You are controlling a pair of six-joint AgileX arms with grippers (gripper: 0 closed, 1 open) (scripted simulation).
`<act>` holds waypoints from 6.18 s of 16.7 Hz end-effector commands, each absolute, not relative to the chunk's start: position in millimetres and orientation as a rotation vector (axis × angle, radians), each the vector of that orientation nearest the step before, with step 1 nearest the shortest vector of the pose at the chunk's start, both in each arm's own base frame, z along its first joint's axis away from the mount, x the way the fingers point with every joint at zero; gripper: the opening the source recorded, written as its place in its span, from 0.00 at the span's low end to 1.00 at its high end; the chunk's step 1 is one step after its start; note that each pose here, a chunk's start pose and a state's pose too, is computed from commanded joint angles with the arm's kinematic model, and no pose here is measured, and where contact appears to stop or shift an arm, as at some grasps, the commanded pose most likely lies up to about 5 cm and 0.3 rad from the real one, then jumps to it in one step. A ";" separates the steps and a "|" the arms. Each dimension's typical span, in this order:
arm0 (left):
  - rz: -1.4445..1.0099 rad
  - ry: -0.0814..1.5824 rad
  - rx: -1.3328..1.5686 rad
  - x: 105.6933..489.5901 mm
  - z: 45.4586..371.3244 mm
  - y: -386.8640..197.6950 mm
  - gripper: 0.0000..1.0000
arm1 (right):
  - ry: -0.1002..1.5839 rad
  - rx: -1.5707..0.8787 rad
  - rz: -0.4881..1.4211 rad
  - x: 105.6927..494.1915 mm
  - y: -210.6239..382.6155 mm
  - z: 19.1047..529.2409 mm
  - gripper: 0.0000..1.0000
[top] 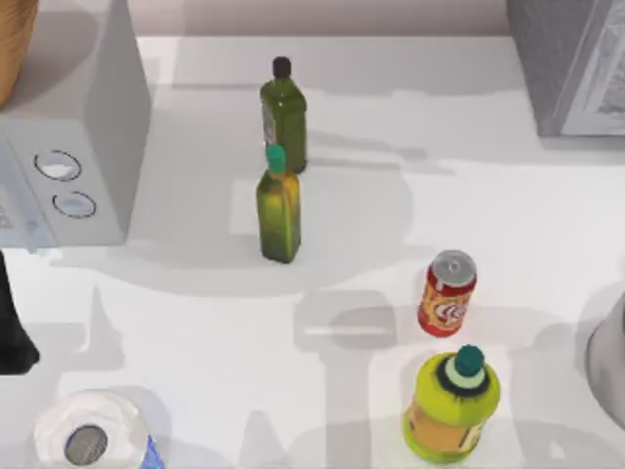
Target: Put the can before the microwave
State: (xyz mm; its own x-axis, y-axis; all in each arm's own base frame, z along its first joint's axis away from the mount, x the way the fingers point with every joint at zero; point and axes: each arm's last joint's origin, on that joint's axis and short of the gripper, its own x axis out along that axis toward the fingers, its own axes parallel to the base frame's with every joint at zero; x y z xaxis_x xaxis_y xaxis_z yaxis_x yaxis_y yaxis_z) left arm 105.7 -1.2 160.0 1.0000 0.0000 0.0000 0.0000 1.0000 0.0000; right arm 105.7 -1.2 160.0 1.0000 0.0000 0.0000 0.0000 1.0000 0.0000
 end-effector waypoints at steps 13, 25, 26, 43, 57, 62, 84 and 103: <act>-0.272 0.415 0.025 147.4 285.3 -42.6 1.00 | 0.000 0.000 0.000 105.7 -1.2 160.0 1.00; -0.591 1.240 0.396 311.5 278.1 -289.0 1.00 | 0.000 0.000 0.000 105.7 -1.2 160.0 1.00; -0.604 1.273 0.430 312.0 268.8 -307.9 1.00 | 0.000 0.000 0.000 105.7 -1.2 160.0 1.00; -0.651 1.383 0.591 300.7 199.7 -385.6 1.00 | 0.000 0.000 0.000 105.7 -1.2 160.0 1.00; -0.651 1.383 0.590 302.2 159.1 -388.3 0.62 | 0.000 0.000 0.000 105.7 -1.2 160.0 1.00; -0.651 1.383 0.590 302.2 159.1 -388.3 0.25 | 0.000 0.000 0.000 105.7 -1.2 160.0 1.00; -0.652 1.382 0.590 302.4 199.5 -388.1 0.00 | 0.000 0.000 0.000 105.7 -1.2 160.0 1.00; -0.365 1.581 0.344 281.7 282.5 -42.8 0.00 | 0.000 0.000 0.000 105.7 -1.2 160.0 1.00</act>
